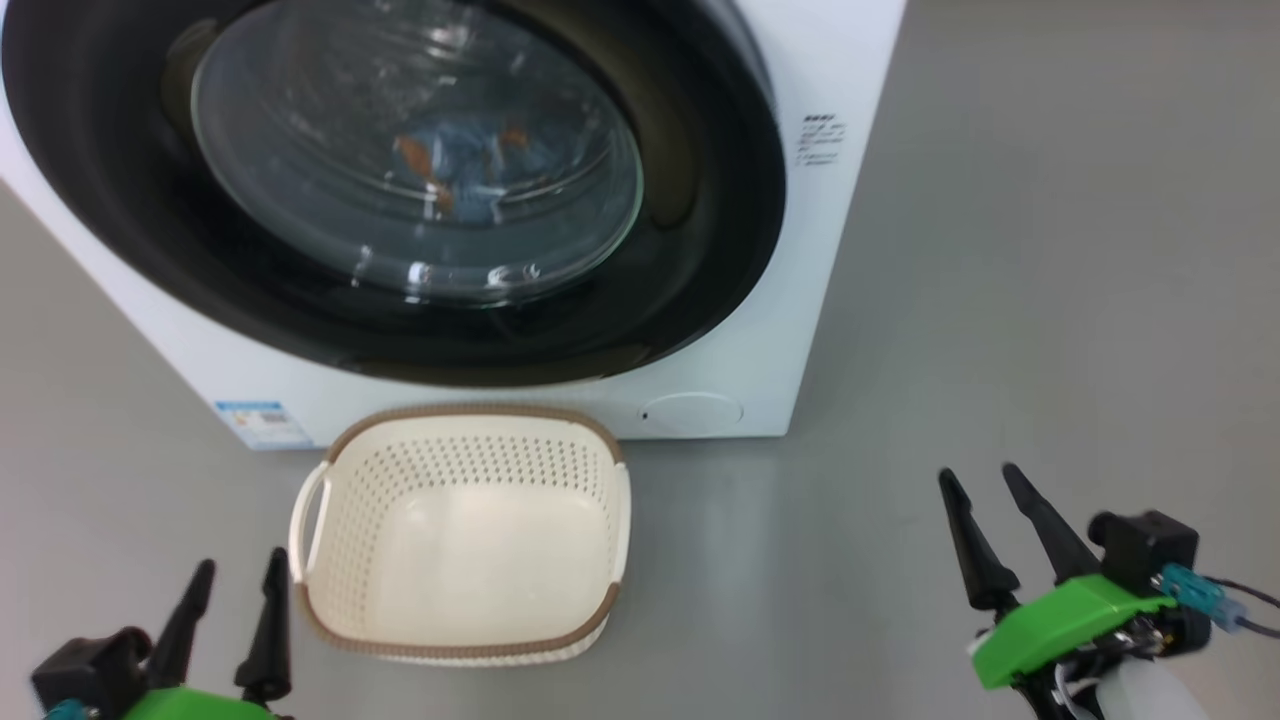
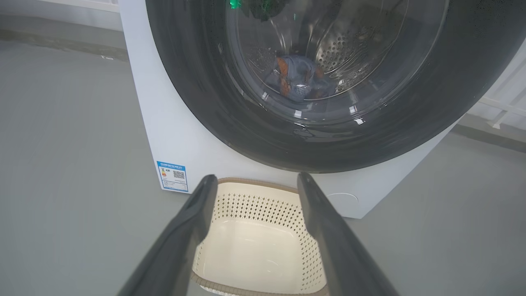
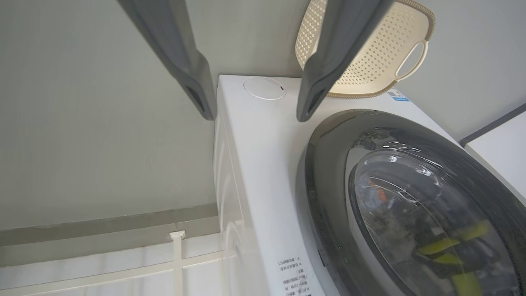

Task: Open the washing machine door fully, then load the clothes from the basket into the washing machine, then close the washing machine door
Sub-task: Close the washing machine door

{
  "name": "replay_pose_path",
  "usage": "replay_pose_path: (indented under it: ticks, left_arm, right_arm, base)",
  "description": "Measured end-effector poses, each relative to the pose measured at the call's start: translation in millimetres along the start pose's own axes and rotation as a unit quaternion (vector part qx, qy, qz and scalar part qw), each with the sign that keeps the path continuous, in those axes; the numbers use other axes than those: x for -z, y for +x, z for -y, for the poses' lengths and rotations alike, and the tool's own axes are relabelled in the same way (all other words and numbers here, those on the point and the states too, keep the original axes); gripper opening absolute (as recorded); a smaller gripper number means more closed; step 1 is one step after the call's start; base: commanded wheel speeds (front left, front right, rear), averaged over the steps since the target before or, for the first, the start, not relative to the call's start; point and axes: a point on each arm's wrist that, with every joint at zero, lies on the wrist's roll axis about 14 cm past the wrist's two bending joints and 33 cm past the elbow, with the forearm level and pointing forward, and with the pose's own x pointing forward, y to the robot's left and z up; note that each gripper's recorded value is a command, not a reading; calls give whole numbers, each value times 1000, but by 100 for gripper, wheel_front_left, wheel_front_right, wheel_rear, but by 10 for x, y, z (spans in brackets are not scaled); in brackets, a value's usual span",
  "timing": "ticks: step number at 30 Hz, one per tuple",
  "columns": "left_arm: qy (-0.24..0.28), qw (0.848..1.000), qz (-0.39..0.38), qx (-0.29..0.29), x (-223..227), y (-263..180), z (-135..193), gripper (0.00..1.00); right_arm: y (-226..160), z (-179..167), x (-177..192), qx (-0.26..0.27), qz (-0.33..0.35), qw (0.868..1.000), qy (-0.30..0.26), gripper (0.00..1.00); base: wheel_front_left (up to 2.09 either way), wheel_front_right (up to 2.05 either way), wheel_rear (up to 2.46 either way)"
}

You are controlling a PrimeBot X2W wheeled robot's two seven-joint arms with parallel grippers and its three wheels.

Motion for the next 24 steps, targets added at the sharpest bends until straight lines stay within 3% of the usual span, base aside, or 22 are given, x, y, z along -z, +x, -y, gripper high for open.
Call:
replay_pose_path:
  ticks: [14, 24]
  left_arm:
    - [23, 999, 13, 26, -77, -122, 137, 100]
    - [30, 999, 7, 24, -33, -151, 120, 100]
  right_arm:
    - [-604, 482, -80, 73, 13, 997, -4, 100]
    - [-615, 503, -110, 77, 19, 997, -1, 100]
  base:
    - [0, 0, 0]
    - [0, 0, 0]
